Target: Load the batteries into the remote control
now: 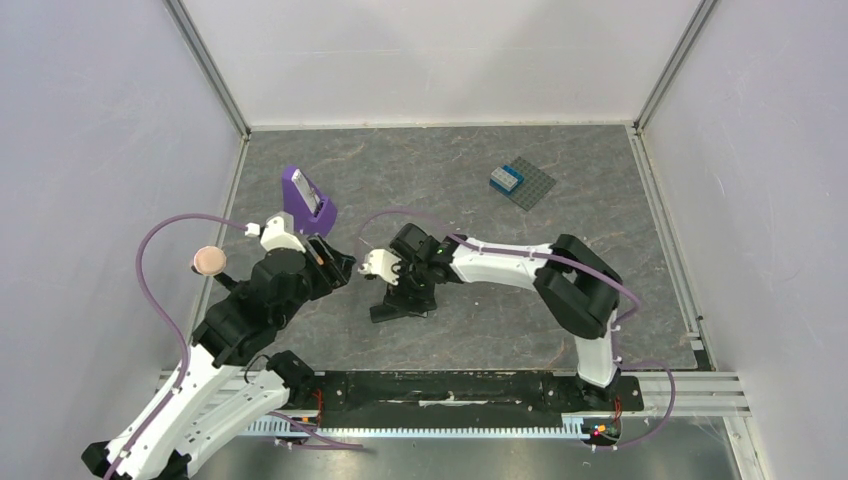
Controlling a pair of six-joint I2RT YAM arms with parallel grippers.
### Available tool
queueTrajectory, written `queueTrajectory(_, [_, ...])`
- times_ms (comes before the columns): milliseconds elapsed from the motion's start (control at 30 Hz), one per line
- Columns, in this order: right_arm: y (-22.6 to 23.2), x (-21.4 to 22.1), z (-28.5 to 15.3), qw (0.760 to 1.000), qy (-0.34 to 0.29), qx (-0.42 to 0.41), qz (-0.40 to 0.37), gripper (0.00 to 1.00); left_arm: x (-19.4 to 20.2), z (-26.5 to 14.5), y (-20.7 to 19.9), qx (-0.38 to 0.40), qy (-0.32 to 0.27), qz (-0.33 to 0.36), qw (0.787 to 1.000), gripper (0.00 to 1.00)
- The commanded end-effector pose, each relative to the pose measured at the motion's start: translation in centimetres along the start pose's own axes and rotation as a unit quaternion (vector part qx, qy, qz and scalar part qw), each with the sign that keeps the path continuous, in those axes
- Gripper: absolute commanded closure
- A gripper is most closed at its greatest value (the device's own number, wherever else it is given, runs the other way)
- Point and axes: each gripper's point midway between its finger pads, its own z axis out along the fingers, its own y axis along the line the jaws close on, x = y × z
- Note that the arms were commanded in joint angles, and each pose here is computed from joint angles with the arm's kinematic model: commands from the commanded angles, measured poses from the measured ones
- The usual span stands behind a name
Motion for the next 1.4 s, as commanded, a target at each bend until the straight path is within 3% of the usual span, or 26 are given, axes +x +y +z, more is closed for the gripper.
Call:
queueTrajectory(0, [-0.1,0.3,1.2,0.999,0.036,-0.024,-0.027,0.2,-1.8,-1.2,-1.0,0.013,-0.017,-0.004,1.0,0.3])
queueTrajectory(233, [0.6,0.5,2.0,0.998,0.044,-0.031,-0.024,0.27,-2.1,-1.5,-1.0,0.013,-0.023,-0.011,1.0,0.29])
queueTrajectory(367, [0.3,1.5,2.5,0.998,0.07,0.002,-0.006,0.53,-1.8,-1.3,-0.9,0.01,-0.019,-0.015,1.0,0.29])
queueTrajectory(600, [1.4,1.8,2.2,0.998,0.048,0.009,0.032,0.69,0.0,-0.2,0.2,-0.003,0.002,-0.007,1.0,0.29])
queueTrajectory(933, [0.0,-1.6,-2.6,0.986,-0.095,-0.011,0.134,0.75,1.5,0.1,0.8,0.02,0.001,-0.024,1.0,0.28])
queueTrajectory(1167, [-1.1,-4.8,-8.2,0.948,-0.206,-0.068,0.232,0.74,1.3,-0.5,-3.0,0.121,0.006,-0.018,0.992,0.25])
queueTrajectory(1367, [-0.6,-8.1,-13.9,0.912,-0.292,-0.127,0.258,0.72,-1.4,-3.3,-8.4,0.257,-0.033,0.009,0.966,0.25])
